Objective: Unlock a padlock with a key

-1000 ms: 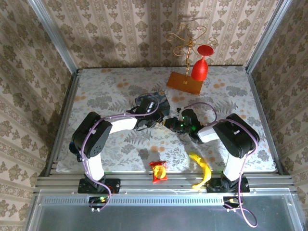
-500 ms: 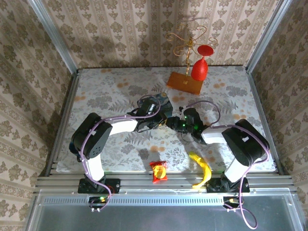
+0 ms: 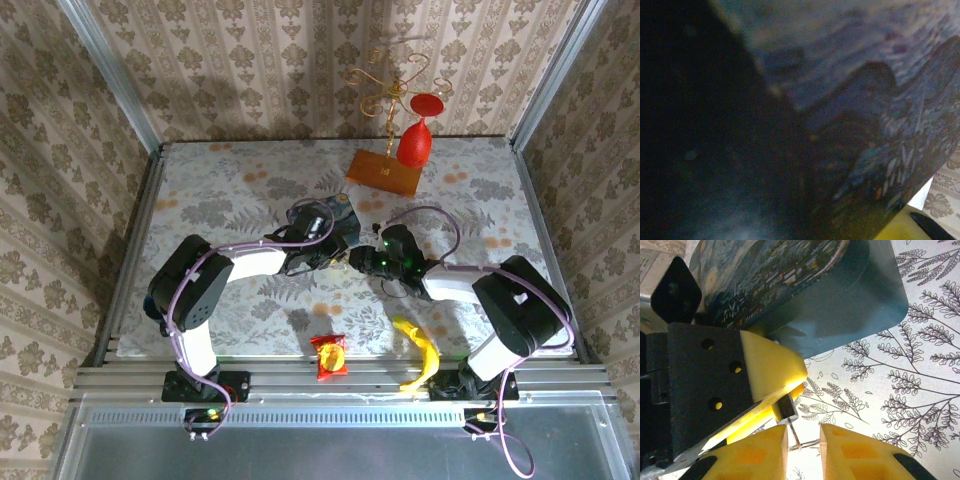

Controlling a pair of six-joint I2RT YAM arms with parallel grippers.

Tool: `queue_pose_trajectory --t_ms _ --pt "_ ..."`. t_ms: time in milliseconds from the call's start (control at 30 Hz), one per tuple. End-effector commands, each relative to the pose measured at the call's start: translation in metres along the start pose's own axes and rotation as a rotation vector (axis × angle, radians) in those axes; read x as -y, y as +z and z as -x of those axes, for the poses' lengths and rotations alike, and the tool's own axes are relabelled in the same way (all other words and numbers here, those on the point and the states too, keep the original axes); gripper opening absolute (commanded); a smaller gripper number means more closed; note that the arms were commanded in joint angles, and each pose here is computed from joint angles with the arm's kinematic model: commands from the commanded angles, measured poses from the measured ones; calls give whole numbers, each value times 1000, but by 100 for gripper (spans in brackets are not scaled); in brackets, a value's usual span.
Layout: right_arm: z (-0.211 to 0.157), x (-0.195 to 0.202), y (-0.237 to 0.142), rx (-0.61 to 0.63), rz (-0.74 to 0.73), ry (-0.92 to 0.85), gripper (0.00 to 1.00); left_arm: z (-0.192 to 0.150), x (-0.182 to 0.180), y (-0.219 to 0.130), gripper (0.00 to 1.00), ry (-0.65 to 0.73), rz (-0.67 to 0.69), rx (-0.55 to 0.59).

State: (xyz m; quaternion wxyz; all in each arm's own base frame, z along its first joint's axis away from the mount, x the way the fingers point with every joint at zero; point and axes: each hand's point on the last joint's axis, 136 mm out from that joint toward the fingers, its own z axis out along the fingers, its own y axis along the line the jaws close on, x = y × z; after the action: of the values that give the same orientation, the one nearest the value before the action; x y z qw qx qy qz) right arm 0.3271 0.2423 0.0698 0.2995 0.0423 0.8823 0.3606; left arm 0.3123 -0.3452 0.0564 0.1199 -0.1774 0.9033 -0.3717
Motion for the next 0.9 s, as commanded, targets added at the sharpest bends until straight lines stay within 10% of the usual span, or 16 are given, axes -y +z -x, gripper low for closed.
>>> queue_pose_trajectory --t_ms 0,867 --pt "3 -6 -4 13 -6 -52 24 -6 20 -11 0 14 -65 -29" --pt "-10 -4 14 -28 48 4 20 -5 23 -15 0 10 -80 -26"
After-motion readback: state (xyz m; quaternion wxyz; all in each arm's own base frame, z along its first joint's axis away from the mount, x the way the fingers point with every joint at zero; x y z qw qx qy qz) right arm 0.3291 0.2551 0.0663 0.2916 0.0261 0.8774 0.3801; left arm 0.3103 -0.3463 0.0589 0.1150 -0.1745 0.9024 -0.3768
